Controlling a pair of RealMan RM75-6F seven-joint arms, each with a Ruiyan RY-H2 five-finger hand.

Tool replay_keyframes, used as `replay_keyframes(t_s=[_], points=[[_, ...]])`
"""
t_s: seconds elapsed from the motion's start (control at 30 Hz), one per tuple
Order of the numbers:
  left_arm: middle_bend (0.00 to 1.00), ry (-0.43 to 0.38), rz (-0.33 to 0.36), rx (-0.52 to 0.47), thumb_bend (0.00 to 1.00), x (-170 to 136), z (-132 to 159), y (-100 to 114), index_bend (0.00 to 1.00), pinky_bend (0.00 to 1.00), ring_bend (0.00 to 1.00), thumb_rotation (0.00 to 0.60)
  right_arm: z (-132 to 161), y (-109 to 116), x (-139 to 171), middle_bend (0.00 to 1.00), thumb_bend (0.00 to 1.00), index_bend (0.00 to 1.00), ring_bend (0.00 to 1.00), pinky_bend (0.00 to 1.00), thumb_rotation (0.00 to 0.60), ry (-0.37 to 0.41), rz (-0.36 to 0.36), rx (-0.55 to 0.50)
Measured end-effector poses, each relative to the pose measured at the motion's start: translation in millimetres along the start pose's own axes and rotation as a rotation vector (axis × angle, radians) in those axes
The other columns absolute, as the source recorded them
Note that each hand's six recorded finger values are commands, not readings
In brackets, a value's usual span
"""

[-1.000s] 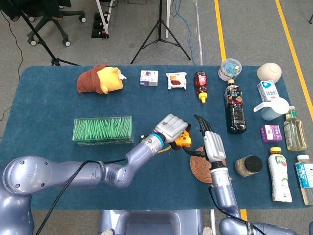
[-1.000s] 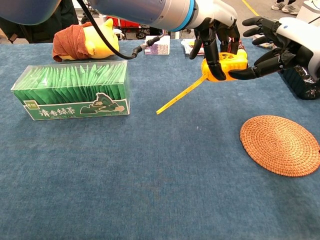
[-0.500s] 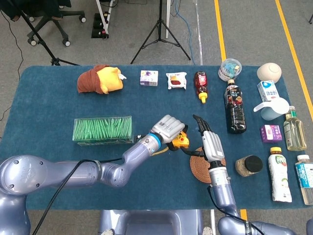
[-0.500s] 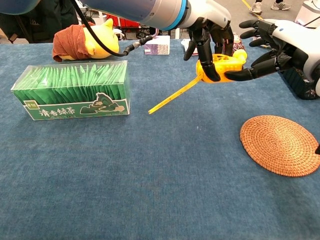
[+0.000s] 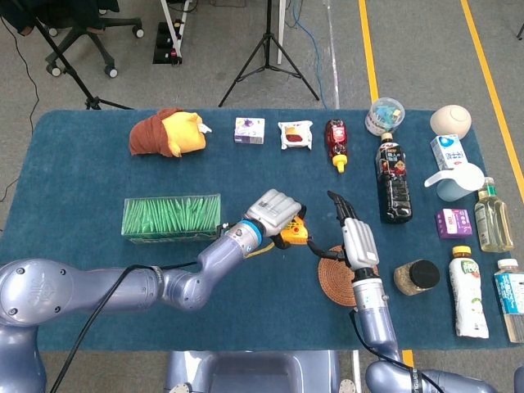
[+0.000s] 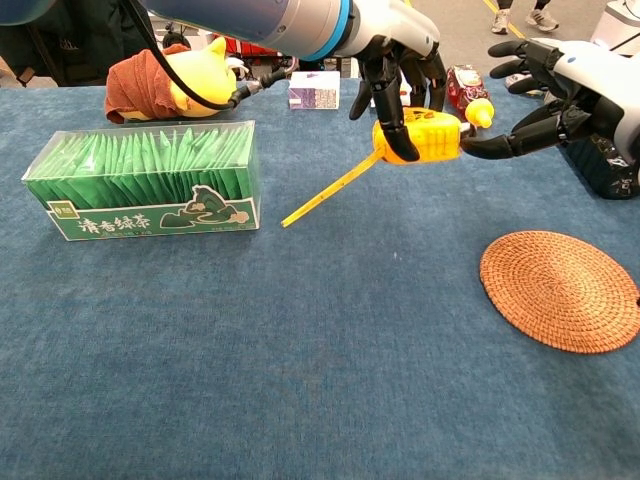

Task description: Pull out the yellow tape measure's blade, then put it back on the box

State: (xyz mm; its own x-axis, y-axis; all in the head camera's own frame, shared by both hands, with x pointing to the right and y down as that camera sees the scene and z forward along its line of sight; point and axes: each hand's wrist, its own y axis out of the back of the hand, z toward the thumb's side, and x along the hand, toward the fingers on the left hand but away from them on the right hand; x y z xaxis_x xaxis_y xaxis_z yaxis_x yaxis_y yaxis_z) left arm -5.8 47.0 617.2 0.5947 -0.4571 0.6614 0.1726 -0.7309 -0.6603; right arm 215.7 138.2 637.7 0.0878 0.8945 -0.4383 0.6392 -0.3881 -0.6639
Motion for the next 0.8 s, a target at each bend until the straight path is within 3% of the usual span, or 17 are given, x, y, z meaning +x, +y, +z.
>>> replay_keyframes(t_s=[0.47,0.8], points=[[0.46,0.0,-0.014,0.007,0.37,-0.8,-3.3,-3.8,0.55,0.54,0.42,0.6,-3.5,2.5,-1.2,0.18,0.38,0.19,0.18,0.26,0.531,-0.008,-0.013,-0.003],[0.46,0.005,-0.013,0.005,0.37,1.7,-5.1,-4.3,0.55,0.54,0.42,0.6,-4.1,5.6,-2.1,0.28,0.47,0.45,0.28,0.3,0.537,0.003,-0.04,-0.02]])
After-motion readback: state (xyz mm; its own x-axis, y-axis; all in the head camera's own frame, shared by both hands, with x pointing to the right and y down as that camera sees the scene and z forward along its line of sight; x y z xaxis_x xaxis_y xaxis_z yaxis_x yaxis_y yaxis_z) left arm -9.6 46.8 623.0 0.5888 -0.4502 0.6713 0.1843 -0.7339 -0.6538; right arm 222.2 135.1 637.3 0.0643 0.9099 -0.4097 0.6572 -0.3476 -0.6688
